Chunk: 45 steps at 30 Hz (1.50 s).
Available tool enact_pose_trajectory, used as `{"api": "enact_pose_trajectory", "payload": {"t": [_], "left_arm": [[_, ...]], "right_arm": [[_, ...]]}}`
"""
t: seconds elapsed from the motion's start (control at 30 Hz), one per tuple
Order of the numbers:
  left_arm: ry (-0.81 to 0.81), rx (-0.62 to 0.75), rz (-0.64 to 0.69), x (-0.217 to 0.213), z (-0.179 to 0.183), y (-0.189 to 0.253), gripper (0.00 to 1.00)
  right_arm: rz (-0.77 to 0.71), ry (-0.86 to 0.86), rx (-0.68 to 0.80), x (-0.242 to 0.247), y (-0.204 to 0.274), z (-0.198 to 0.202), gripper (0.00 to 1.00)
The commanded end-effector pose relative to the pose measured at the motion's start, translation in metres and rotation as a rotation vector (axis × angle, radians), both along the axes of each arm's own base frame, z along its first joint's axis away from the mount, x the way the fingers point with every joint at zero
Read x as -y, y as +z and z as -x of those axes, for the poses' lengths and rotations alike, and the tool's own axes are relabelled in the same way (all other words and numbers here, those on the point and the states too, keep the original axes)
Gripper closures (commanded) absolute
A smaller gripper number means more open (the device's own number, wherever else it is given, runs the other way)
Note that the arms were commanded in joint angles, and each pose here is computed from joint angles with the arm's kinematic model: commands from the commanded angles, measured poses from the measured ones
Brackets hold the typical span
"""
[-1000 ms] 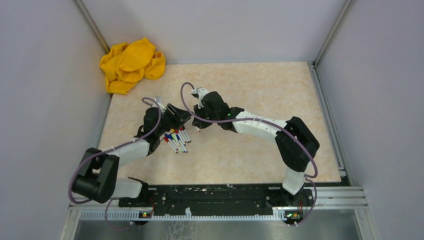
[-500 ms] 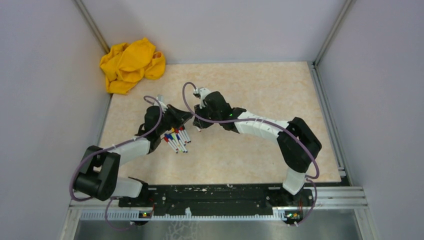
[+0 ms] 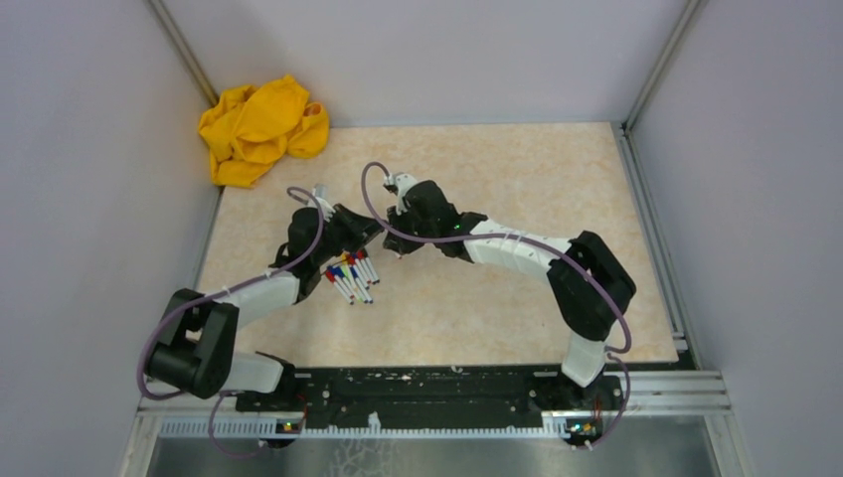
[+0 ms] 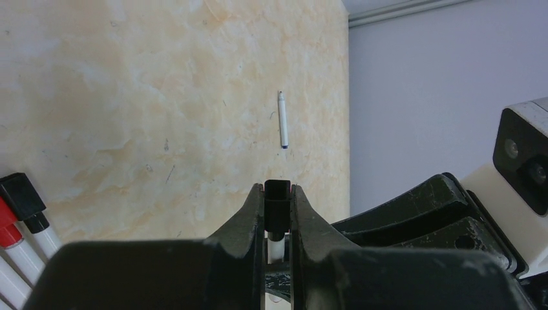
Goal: Open the pen caps
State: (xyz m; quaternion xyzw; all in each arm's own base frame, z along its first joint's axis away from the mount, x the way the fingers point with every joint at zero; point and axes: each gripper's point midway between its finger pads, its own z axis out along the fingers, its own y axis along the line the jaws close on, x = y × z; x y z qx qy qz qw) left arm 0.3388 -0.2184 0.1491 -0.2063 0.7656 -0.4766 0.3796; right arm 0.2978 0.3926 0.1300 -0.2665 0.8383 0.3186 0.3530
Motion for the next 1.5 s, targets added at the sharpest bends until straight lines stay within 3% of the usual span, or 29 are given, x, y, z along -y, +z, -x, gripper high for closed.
{"api": "enact_pose_trajectory", "payload": {"t": [0.0,0.23,0.33,0.47,0.6,0.73,1.13,1.47], "left_arm": [[0.011,0.0,0.005,0.004,-0.006,0.004,1.0],[0.24,0.043,-0.136,-0.047,-0.055,0.002,1.0],[0.297,0.015,-0.109,-0.067,-0.076,-0.001,1.0],[0.31,0.021,-0.187,-0.075,-0.095,0.001,1.0],[0.407,-0.115,-0.446,-0.105,-0.084,-0.033,1.0],[0.494,-0.185,-0.574,-0.133,-0.067,-0.06,0.92],[0.552,-0.286,-0.673,-0.149,-0.069,-0.102,0.67],[0.553,-0.31,-0.698,-0.149,-0.077,-0.113,0.65]], "right_arm": [[-0.037,-0.014,0.06,-0.012,0.02,-0.018,1.0],[0.026,-0.029,0.009,0.015,-0.015,0.004,1.0],[0.025,-0.04,0.004,0.024,-0.027,0.011,1.0],[0.064,-0.117,0.037,0.04,-0.027,0.003,1.0],[0.169,-0.24,0.069,0.068,-0.024,-0.025,1.0],[0.291,-0.368,0.087,0.099,-0.037,-0.051,1.0],[0.496,-0.545,0.113,0.157,-0.069,-0.098,1.0],[0.58,-0.605,0.118,0.182,-0.081,-0.118,1.0]]}}
